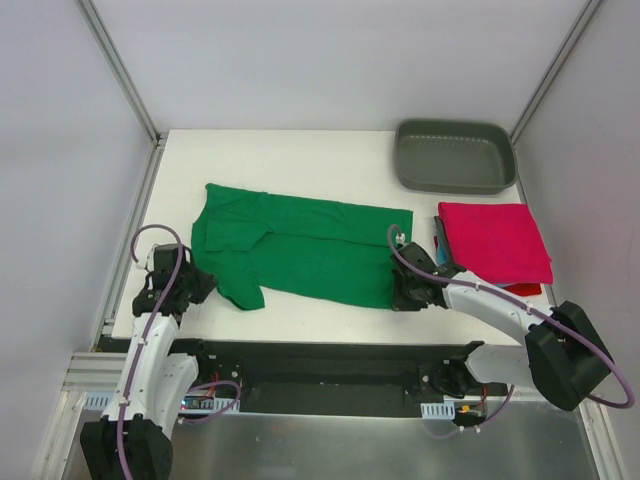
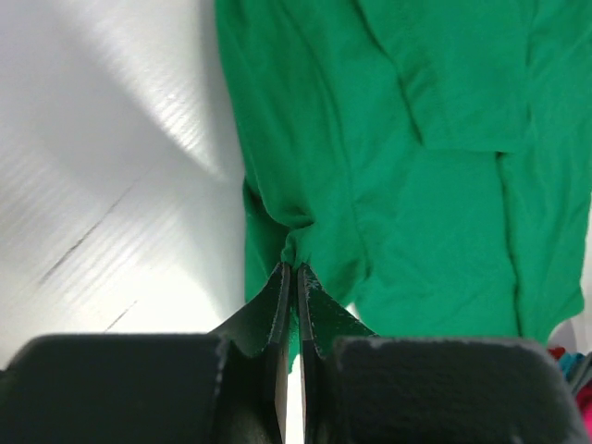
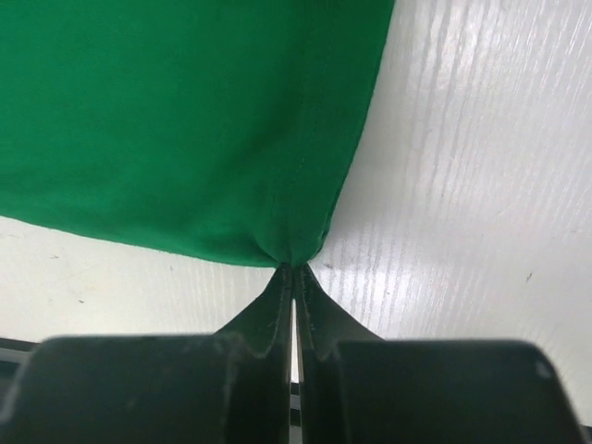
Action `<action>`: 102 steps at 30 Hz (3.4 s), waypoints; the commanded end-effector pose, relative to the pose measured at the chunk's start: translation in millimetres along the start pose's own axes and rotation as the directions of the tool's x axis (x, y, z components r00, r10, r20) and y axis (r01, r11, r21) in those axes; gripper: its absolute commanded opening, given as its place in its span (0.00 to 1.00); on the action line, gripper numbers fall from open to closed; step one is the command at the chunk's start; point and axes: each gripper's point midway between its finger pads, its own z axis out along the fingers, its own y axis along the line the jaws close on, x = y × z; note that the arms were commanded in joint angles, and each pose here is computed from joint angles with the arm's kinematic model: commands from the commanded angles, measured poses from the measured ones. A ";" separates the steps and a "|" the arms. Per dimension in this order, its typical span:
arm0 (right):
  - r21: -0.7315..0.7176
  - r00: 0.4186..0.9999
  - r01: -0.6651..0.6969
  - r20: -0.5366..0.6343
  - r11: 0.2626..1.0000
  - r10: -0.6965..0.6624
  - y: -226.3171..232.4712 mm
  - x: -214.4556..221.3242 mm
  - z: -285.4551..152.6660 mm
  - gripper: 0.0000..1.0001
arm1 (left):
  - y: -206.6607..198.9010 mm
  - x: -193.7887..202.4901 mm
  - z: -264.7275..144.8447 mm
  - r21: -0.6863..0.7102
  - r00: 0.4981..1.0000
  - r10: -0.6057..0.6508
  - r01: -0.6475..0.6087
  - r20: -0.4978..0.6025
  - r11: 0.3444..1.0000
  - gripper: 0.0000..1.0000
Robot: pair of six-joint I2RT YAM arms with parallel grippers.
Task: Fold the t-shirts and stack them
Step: Grap the side of the flattened tshirt closest away from the robot with both arms, then fold the other side of the tshirt into a rectangle
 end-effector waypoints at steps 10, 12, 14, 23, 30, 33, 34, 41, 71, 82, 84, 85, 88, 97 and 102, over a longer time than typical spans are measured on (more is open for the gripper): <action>0.014 0.976 0.097 0.195 0.995 -0.098 11.0 -64.4 -27.9 0.00 | -80.1 -38.6 -13.1 0.183 0.999 -0.020 0.014 0.035 0.983 0.00; 0.021 0.972 0.093 0.214 0.995 -0.095 11.5 -75.1 -30.8 0.00 | -86.0 -43.8 -11.6 0.183 0.999 -0.019 0.011 0.040 0.983 0.00; 0.031 0.971 0.085 0.223 0.996 -0.090 9.9 -85.2 -32.5 0.00 | -93.2 -48.8 -9.6 0.186 0.999 -0.016 0.008 0.042 0.983 0.00; 0.038 0.968 0.036 0.246 0.999 -0.045 0.8 -123.0 -35.1 0.00 | -127.8 -71.2 5.5 0.190 0.999 -0.012 0.005 0.039 0.982 0.00; 0.037 0.970 0.015 0.240 0.999 -0.023 -5.3 -141.0 -29.3 0.01 | -148.9 -98.2 21.5 0.148 0.996 -0.033 0.020 0.081 0.989 0.00; 0.039 0.974 -0.001 0.226 0.999 -0.008 -9.0 -144.8 -24.1 0.00 | -153.2 -103.8 30.5 0.128 0.996 -0.036 0.025 0.082 0.991 0.00; 0.039 0.975 -0.007 0.220 0.999 -0.001 -10.1 -145.2 -21.6 0.00 | -155.6 -105.5 32.5 0.125 0.996 -0.032 0.022 0.083 0.992 0.00; 0.035 0.981 -0.023 0.196 0.999 0.015 -13.3 -148.6 -12.0 0.00 | -166.3 -114.2 46.0 0.109 0.997 -0.007 -0.001 0.080 0.994 0.00; 0.105 0.960 -0.056 0.279 0.993 0.025 -32.3 -194.1 -33.5 0.96 | -200.7 -142.1 137.7 -0.027 0.990 0.137 -0.138 -0.017 0.990 0.99; -0.265 0.957 0.117 0.287 0.957 -0.037 23.1 -150.0 -46.5 0.96 | -136.9 -44.4 74.1 0.016 0.935 0.310 -0.312 -0.173 0.950 0.99; -0.272 0.956 0.146 0.285 0.951 -0.065 22.5 -141.5 -48.3 0.96 | -133.1 -25.2 69.9 0.044 0.919 0.333 -0.331 -0.210 0.943 0.99; -0.273 0.956 0.147 0.287 0.951 -0.066 21.4 -139.1 -48.9 0.96 | -134.4 -17.8 67.7 0.057 0.912 0.347 -0.343 -0.219 0.937 0.99; -0.255 0.960 0.146 0.269 0.956 -0.074 15.6 -128.5 -48.2 0.96 | -131.9 -6.1 69.7 0.050 0.902 0.365 -0.364 -0.231 0.930 0.99; -0.128 0.963 0.130 0.254 0.983 -0.094 -13.1 -112.5 -47.1 0.96 | -128.1 -0.9 87.9 0.015 0.894 0.356 -0.366 -0.273 0.930 0.59; -0.083 0.960 0.117 0.266 0.990 -0.092 -21.9 -113.2 -49.9 0.96 | -131.4 -1.3 93.9 0.017 0.889 0.360 -0.371 -0.283 0.928 0.36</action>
